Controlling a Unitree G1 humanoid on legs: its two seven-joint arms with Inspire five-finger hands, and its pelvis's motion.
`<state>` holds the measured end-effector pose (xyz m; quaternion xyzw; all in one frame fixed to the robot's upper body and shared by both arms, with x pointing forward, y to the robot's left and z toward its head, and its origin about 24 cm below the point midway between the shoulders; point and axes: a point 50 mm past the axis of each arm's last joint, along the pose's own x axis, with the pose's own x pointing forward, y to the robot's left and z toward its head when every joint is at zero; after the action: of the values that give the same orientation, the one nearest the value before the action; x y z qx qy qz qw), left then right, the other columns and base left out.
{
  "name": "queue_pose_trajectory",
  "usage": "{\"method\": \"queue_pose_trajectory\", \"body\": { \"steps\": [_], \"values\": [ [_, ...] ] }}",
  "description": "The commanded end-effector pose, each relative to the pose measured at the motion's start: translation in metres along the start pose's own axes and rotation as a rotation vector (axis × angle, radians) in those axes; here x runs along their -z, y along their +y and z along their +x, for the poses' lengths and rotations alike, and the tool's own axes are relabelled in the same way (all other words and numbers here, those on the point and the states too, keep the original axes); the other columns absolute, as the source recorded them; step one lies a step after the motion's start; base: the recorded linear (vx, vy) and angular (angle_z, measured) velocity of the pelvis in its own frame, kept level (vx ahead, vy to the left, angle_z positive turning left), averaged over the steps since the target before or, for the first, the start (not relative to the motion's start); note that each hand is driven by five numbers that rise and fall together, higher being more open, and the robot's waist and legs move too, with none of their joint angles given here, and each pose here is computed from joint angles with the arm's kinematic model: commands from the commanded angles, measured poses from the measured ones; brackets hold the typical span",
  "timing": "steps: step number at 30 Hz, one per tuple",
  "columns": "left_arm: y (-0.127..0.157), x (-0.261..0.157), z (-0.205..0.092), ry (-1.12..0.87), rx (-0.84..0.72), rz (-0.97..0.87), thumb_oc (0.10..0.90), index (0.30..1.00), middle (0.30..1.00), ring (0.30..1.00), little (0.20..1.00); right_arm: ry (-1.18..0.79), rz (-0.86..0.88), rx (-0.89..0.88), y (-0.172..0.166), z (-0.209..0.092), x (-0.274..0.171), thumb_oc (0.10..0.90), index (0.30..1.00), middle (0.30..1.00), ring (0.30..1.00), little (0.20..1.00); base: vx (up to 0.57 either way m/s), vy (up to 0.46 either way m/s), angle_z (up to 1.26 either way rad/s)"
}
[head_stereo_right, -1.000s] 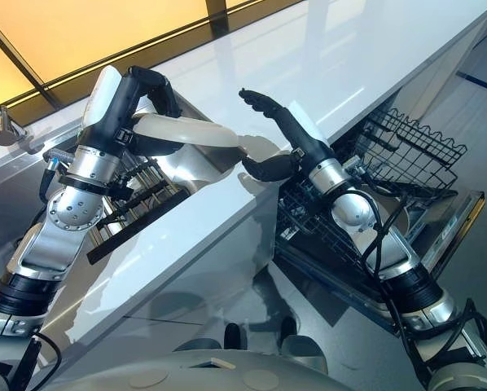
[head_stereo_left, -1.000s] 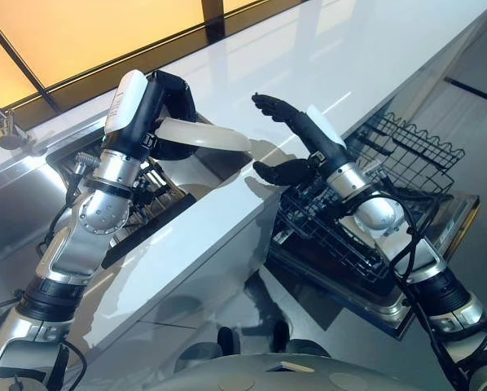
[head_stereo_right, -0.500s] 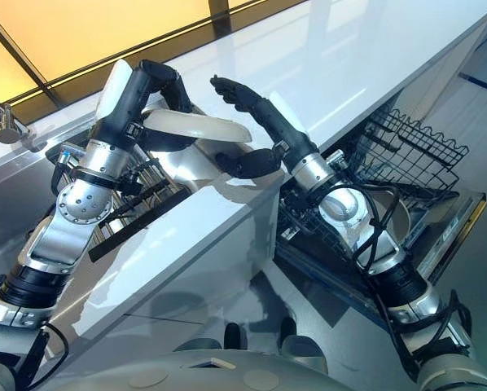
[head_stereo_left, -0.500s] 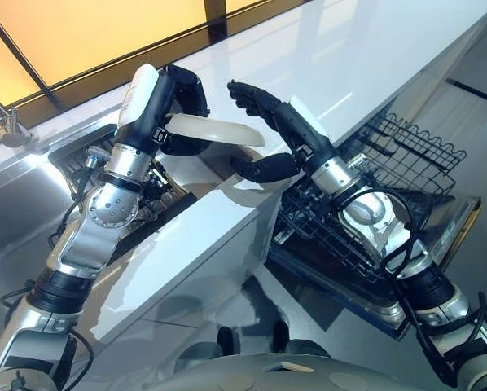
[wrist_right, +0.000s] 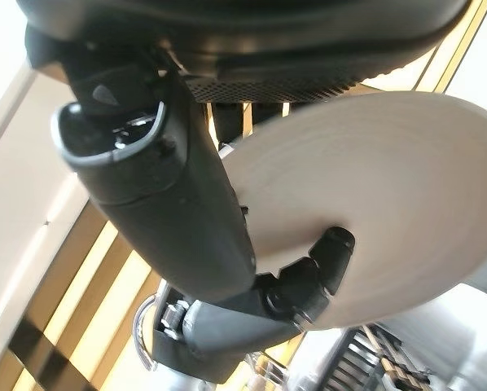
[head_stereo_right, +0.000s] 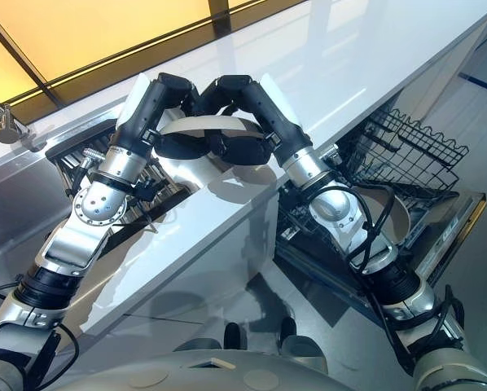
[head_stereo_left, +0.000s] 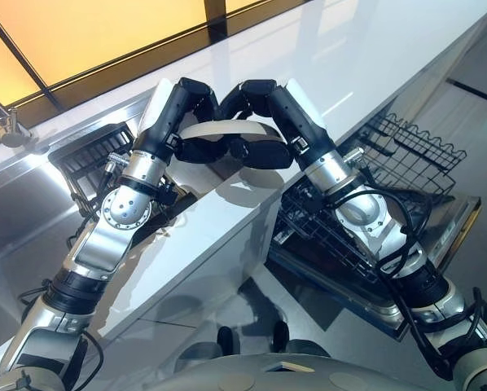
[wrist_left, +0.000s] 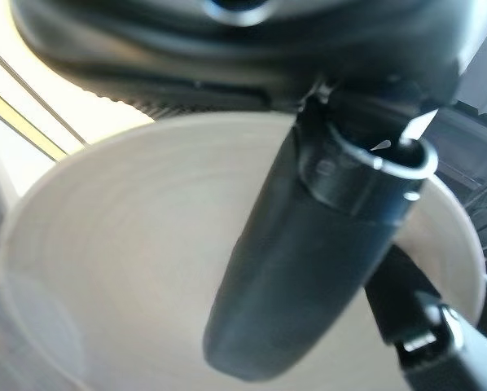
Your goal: Pick up plates and place into dishwasher.
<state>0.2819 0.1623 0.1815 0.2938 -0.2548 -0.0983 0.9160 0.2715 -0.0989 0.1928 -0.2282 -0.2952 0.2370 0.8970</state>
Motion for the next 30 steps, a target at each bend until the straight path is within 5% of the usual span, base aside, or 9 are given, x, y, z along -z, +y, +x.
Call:
{"method": "queue_pose_trajectory", "body": {
  "steps": [1,14,15,16,30],
  "values": [
    [0.021,-0.044,0.017,-0.255,-0.091,0.066,0.1,0.3,0.3,0.3,0.2,-0.305,-0.012,0.094,-0.016,0.014,-0.052,0.1,0.3,0.3,0.3,0.2,0.0,0.0,0.0],
    [0.044,-0.041,0.008,-0.252,-0.166,0.156,0.108,0.307,0.307,0.307,0.208,-0.234,-0.09,0.152,-0.028,0.006,-0.038,0.1,0.3,0.3,0.3,0.2,0.01,0.007,0.03],
    [0.045,-0.04,0.007,-0.243,-0.159,0.146,0.624,0.749,0.749,0.749,0.724,-0.232,-0.093,0.16,-0.03,0.006,-0.038,0.1,0.3,0.3,0.3,0.2,0.0,0.0,0.0],
    [0.045,-0.039,0.006,-0.225,-0.143,0.129,0.8,0.9,0.9,0.9,0.9,-0.231,-0.099,0.172,-0.032,0.005,-0.038,0.1,0.3,0.3,0.3,0.2,0.0,0.01,0.04],
    [0.025,-0.021,-0.008,-0.09,0.152,-0.18,0.8,0.9,0.9,0.9,0.9,-0.22,-0.195,0.341,-0.057,-0.005,-0.034,0.1,0.3,0.3,0.3,0.2,0.0,0.002,0.0]
  ]
}}
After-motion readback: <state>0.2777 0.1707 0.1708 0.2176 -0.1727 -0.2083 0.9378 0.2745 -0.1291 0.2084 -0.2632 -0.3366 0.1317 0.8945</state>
